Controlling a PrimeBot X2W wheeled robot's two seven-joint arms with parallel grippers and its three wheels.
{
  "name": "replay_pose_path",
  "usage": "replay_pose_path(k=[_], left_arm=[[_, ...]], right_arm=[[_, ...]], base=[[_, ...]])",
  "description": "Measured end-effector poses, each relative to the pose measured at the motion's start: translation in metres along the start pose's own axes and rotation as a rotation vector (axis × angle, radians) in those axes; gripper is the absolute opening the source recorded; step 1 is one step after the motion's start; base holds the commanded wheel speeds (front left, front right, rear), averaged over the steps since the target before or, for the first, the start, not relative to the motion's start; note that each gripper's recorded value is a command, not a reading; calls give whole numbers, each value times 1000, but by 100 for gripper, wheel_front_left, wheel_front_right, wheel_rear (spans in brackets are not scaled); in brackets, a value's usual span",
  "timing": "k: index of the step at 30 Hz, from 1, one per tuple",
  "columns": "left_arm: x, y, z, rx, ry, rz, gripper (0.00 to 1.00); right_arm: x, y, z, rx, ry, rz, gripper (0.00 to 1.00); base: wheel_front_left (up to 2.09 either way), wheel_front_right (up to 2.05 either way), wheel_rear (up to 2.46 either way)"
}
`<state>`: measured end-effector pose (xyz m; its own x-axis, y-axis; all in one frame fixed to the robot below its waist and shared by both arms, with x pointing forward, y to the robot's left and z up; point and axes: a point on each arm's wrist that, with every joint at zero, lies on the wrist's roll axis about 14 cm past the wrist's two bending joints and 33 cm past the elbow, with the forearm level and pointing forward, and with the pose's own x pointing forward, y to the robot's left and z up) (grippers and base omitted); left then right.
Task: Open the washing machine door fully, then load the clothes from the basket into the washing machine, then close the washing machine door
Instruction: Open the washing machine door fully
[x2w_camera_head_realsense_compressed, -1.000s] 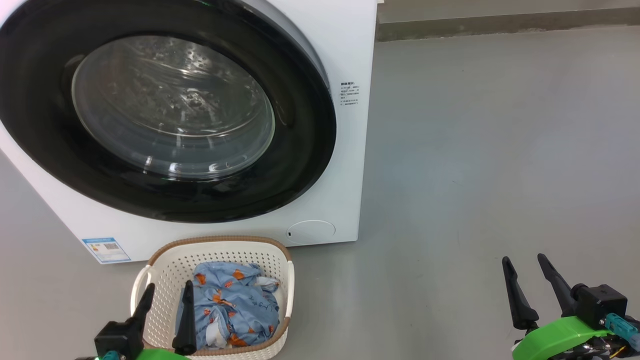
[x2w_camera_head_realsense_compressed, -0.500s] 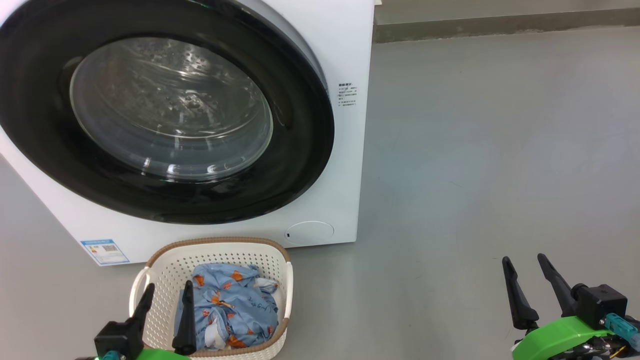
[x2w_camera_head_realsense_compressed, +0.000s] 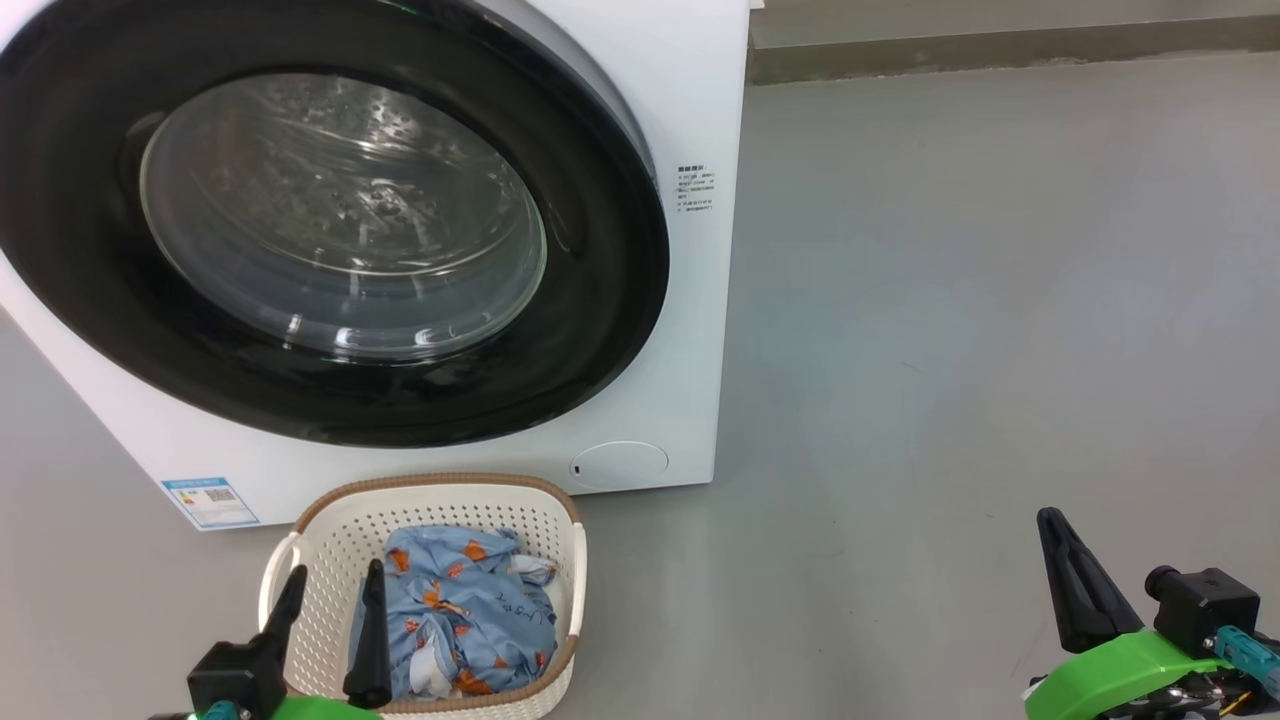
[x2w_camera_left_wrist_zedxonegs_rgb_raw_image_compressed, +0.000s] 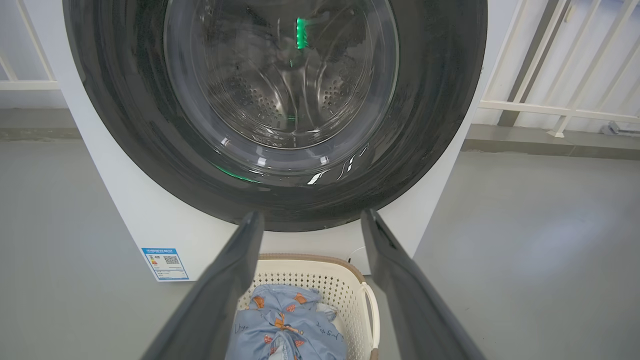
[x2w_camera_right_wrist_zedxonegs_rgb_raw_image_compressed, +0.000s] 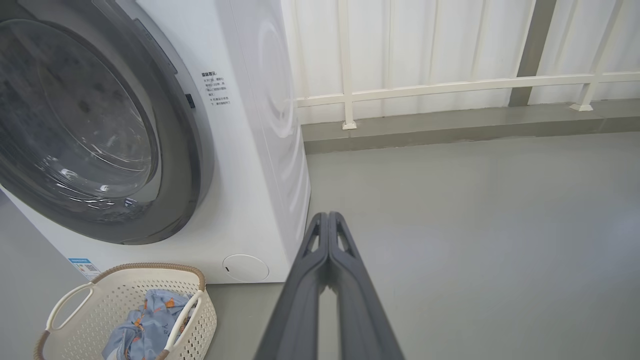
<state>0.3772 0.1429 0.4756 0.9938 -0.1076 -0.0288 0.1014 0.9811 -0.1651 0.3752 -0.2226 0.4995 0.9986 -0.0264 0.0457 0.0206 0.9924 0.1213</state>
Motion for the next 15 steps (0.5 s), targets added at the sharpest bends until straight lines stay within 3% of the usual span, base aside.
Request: replay_pose_path(k=[12, 15], left_arm=[[1, 0, 0, 0, -2, 1, 100], [1, 1, 1, 2, -4, 7, 100]], right_arm=[[1, 1, -6, 26, 17, 1, 0], [3, 0, -9, 90, 21, -12, 0]], base=[[0, 0, 0], [0, 0, 0]])
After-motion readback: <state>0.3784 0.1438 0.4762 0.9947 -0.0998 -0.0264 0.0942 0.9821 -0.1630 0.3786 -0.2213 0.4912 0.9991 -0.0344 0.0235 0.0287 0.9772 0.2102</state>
